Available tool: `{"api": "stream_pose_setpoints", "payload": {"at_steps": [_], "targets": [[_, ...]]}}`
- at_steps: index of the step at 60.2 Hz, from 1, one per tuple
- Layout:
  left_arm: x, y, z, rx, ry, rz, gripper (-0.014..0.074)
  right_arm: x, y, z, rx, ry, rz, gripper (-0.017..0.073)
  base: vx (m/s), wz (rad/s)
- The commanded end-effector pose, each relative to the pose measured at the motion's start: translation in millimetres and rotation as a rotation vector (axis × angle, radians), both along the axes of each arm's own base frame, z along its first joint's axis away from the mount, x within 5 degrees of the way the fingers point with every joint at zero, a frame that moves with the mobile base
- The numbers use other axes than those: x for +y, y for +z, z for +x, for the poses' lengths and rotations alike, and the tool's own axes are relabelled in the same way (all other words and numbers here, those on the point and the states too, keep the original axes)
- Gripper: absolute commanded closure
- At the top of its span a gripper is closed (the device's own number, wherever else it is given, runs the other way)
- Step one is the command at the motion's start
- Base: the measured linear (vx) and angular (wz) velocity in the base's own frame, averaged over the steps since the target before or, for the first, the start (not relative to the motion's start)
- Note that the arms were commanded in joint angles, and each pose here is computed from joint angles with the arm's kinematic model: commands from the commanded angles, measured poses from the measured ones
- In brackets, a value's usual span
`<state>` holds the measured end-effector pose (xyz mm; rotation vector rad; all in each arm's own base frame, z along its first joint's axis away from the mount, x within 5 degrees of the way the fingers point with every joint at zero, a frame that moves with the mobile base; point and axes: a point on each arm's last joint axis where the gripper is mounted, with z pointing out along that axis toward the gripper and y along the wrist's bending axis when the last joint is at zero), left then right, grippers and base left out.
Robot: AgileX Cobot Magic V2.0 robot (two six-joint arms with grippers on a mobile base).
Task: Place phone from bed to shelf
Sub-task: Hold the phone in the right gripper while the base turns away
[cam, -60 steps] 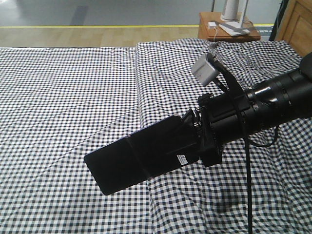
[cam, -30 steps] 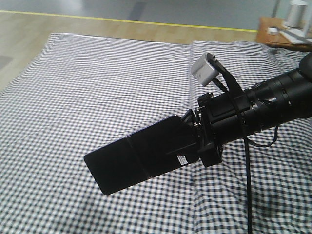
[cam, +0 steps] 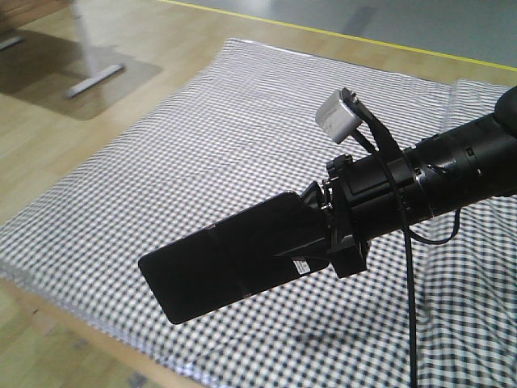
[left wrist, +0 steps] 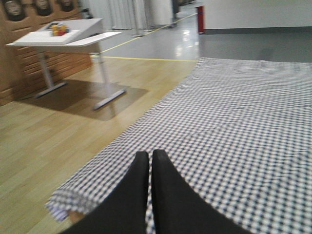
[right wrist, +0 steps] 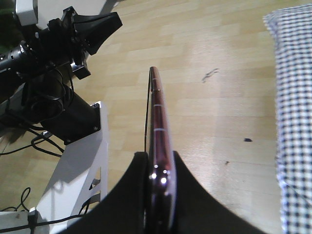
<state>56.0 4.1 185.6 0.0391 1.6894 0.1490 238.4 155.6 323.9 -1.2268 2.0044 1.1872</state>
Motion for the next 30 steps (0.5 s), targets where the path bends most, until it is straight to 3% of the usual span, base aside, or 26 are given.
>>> {"api": "stream_pose_setpoints", "payload": {"at_steps": [1,30], "targets": [[0.0,14.9,-1.1,-0.106,0.003,-0.006,0.0592,1.7,24.0,-12.6,-0.004,0.053,0.103,0.0561,-0.17,0.64],[0.0,14.9,-1.1,-0.106,0.003,-0.006,0.0592,1.7,24.0,-12.6,-0.004,0.053,0.103,0.0561,-0.16,0.64]]}}
